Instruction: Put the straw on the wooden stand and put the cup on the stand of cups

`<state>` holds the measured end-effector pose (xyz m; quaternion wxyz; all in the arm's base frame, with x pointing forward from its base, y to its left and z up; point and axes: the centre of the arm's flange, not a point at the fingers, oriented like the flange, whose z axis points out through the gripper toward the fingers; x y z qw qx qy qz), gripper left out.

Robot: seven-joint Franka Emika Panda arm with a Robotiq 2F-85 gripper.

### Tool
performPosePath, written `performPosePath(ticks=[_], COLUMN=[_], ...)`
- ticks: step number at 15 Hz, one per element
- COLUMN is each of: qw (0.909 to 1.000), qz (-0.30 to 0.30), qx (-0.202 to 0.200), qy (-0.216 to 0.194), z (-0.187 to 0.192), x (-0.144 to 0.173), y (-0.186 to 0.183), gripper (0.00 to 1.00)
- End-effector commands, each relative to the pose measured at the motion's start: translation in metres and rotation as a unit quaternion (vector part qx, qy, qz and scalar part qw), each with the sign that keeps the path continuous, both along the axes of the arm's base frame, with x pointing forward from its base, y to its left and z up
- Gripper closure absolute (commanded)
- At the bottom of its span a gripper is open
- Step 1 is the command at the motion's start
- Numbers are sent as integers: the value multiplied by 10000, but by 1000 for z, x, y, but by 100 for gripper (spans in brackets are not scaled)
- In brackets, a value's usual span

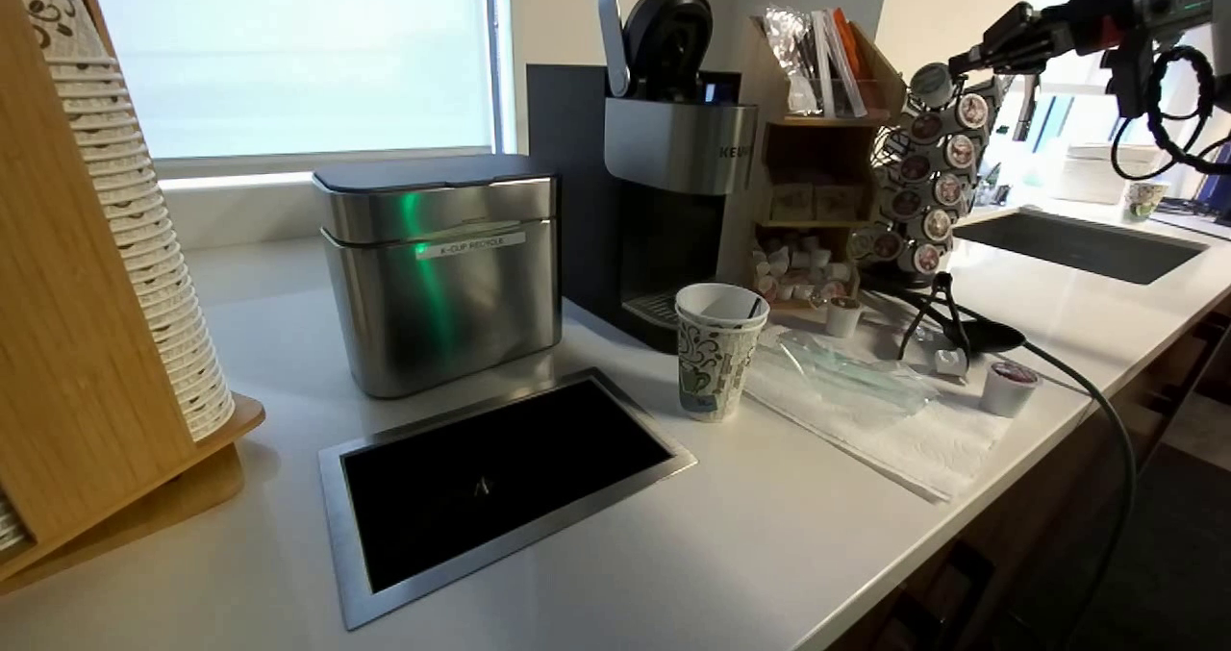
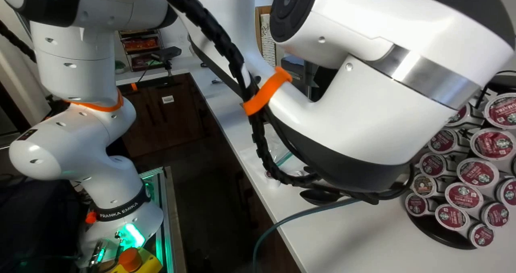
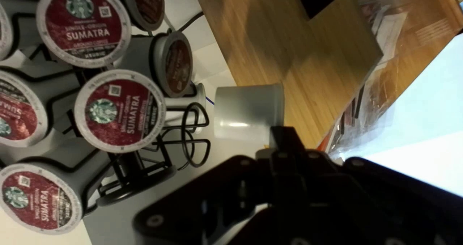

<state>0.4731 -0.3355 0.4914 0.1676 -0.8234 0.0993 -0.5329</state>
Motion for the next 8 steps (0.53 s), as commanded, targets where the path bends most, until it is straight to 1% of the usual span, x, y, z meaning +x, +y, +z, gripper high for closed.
performPosePath(ticks=[1, 8], qw=[9993, 9974], qz=[-323, -613], qx=[-149, -385], qy=[66, 59], z=[-3, 4], x=[-8, 1], y=[3, -6], gripper=[100, 100])
